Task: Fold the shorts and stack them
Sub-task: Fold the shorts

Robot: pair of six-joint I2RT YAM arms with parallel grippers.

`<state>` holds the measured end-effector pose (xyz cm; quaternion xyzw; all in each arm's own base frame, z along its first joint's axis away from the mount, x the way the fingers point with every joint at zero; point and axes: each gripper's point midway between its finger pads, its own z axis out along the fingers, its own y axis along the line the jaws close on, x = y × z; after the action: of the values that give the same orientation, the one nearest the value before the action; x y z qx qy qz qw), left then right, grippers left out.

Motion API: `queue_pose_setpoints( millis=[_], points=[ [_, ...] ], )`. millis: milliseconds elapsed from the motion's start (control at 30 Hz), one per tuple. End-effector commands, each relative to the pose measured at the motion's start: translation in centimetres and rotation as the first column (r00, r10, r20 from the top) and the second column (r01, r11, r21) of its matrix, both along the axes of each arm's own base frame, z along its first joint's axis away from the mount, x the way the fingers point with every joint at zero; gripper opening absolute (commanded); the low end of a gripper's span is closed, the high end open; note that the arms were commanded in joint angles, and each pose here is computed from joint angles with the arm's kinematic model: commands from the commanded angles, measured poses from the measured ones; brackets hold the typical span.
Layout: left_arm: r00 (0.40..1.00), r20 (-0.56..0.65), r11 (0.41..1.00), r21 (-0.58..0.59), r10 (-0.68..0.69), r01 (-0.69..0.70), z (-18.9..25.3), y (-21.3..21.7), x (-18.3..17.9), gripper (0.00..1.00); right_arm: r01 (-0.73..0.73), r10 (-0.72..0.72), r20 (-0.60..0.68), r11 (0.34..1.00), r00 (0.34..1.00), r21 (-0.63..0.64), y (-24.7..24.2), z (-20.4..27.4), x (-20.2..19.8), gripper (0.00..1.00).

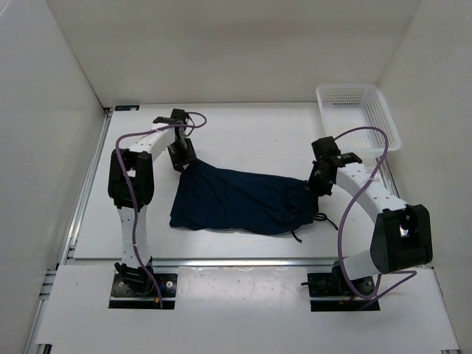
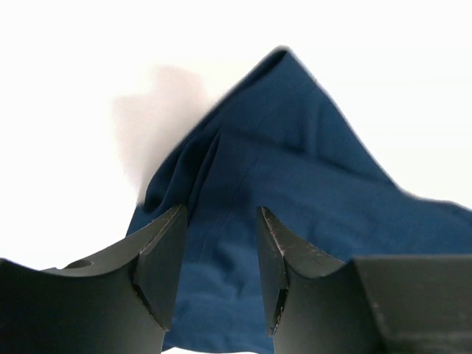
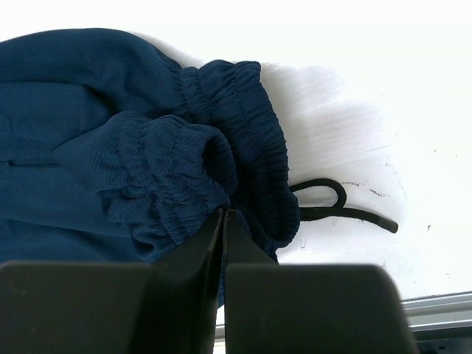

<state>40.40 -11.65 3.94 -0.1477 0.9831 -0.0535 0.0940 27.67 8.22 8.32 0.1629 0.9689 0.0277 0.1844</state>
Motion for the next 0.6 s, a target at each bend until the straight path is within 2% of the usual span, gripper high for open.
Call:
queue_pose_setpoints(
  millis=[0, 67, 167, 200, 233, 267, 367, 433, 467, 567],
  points=[
    [0.999, 0.038, 1.000, 0.018, 0.014, -0.015, 0.5, 0.0, 1.9, 0.53, -0.004, 0.004, 0.074, 1.000, 0.997, 0.003, 0.1, 1.8, 1.9, 0.01],
    [1.000, 0.026, 1.000, 0.021, 0.014, -0.015, -0.3, -0.1, 2.6, 0.50, -0.004, 0.004, 0.065, 1.000, 0.998, 0.001, 0.1, 1.5, 1.9, 0.01],
    [1.000, 0.009, 1.000, 0.014, 0.002, -0.002, -1.0, -0.4, 2.9, 0.38, -0.004, 0.004, 0.074, 1.000, 0.997, 0.003, 0.2, 1.8, 2.1, 0.01],
    [1.000, 0.006, 1.000, 0.003, 0.000, 0.000, -0.9, -0.6, 2.8, 0.20, -0.004, 0.004, 0.074, 1.000, 0.997, 0.003, 0.2, 1.8, 2.1, 0.01],
    [1.000, 0.006, 1.000, 0.003, 0.000, 0.000, -0.9, -0.6, 2.8, 0.10, -0.004, 0.004, 0.074, 1.000, 0.997, 0.003, 0.2, 1.8, 2.1, 0.01],
    [1.000, -0.004, 1.000, 0.005, 0.000, 0.000, -1.0, -0.5, 2.6, 0.10, -0.005, 0.004, 0.083, 1.000, 0.997, 0.006, 0.3, 2.1, 2.3, 0.01],
    [0.998, 0.063, 1.000, 0.000, 0.012, -0.012, 2.2, -0.4, 2.6, 0.10, -0.005, 0.004, 0.080, 1.000, 0.997, 0.005, 0.3, 2.6, 2.3, 0.01],
    [0.993, 0.112, 0.999, 0.045, 0.025, -0.030, 4.3, 0.7, 2.5, 0.10, -0.013, 0.012, 0.115, 1.000, 0.993, 0.010, 0.3, 4.1, 2.7, 0.01],
    [0.986, 0.162, 0.998, 0.043, 0.041, -0.049, 6.5, 1.0, 2.2, 0.10, -0.007, 0.007, 0.122, 1.000, 0.992, 0.001, 0.1, 4.6, 2.6, 0.01],
    [0.972, 0.227, 0.998, 0.004, 0.067, -0.070, 9.5, 1.9, 2.1, 0.10, -0.013, 0.015, 0.165, 1.000, 0.986, -0.016, -0.3, 6.2, 3.0, 0.01]
  ],
)
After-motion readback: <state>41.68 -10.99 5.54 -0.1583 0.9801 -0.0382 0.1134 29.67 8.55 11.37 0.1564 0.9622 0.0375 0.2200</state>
